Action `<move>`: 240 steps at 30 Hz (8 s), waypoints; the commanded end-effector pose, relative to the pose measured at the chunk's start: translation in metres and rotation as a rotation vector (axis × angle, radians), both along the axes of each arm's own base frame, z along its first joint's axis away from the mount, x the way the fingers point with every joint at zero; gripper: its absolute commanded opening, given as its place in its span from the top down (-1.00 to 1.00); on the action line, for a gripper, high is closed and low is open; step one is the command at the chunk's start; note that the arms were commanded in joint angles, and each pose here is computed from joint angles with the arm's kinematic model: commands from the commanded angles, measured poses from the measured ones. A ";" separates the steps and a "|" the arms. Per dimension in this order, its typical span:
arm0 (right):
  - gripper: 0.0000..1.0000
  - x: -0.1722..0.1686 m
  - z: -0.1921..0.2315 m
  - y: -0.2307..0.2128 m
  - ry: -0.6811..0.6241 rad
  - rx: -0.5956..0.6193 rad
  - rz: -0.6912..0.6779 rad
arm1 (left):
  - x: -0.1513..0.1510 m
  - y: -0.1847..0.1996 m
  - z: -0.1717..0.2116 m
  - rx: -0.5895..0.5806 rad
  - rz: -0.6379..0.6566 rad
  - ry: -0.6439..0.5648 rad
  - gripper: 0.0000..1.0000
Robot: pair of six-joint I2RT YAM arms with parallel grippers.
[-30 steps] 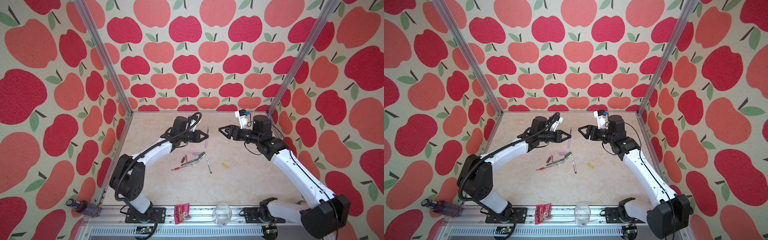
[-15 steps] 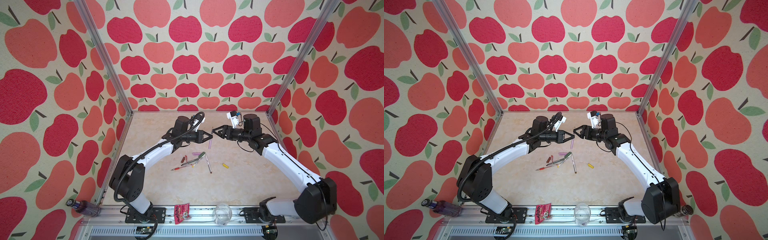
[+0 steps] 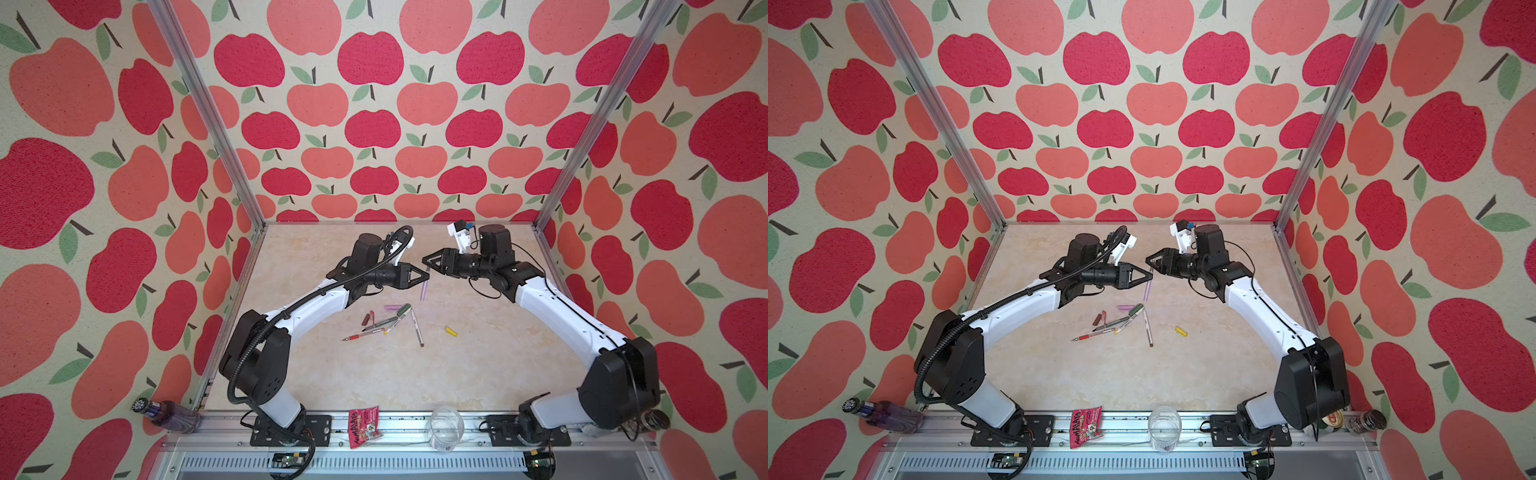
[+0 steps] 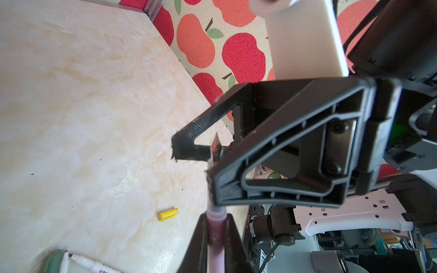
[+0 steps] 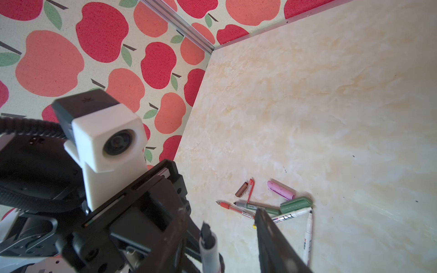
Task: Insert the pens into the pen caps
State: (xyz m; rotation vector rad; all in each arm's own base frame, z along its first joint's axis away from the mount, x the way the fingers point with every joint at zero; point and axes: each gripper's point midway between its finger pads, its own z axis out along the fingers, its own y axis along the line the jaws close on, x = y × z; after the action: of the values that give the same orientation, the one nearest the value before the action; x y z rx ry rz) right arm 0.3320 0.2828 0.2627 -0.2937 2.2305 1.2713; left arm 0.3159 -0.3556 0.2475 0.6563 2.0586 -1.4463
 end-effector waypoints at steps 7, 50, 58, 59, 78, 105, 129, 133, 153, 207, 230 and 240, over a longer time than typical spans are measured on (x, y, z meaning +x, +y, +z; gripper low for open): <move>0.38 -0.003 0.009 0.012 -0.021 0.047 0.041 | 0.005 -0.009 0.013 -0.036 -0.011 -0.047 1.00; 0.86 -0.013 0.020 0.014 -0.108 0.022 0.064 | -0.013 -0.004 -0.005 -0.002 -0.045 0.028 0.19; 0.86 -0.018 0.020 0.018 -0.114 0.026 0.078 | -0.013 -0.006 -0.003 -0.004 -0.052 0.036 0.52; 0.86 -0.019 0.020 0.018 -0.117 0.027 0.080 | -0.013 -0.007 -0.003 -0.003 -0.053 0.037 0.60; 0.16 -0.019 0.018 -0.010 -0.137 -0.106 -0.001 | 0.014 0.080 -0.024 0.183 0.259 0.060 1.00; -0.22 -0.003 -0.175 0.070 -0.109 -0.953 0.531 | -0.062 0.166 -0.068 0.144 0.453 0.242 1.00; -0.13 -0.002 -0.231 0.090 -0.141 -1.057 0.585 | -0.052 0.156 -0.069 0.102 0.432 0.270 1.00; -0.09 0.002 -0.234 0.092 -0.146 -1.058 0.572 | -0.052 0.156 -0.070 0.102 0.432 0.272 1.00; 0.19 0.026 -0.238 0.095 -0.101 -0.997 0.466 | -0.049 0.152 -0.065 0.072 0.430 0.259 1.00; 0.43 -0.001 -0.239 0.101 -0.168 -0.988 0.576 | -0.053 0.154 -0.065 0.061 0.437 0.241 1.00; 0.87 0.039 -0.210 0.097 -0.010 -0.770 0.240 | -0.051 0.151 -0.068 0.064 0.435 0.238 1.00; 0.88 0.051 -0.187 0.090 -0.019 -0.700 0.161 | -0.054 0.142 -0.072 0.091 0.404 0.231 1.00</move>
State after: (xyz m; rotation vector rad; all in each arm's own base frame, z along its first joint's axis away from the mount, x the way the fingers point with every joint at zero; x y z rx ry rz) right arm 0.3805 0.3711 0.0503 -0.7997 2.6493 0.4504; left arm 0.2610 -0.2115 0.1740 0.0736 2.2892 -1.2521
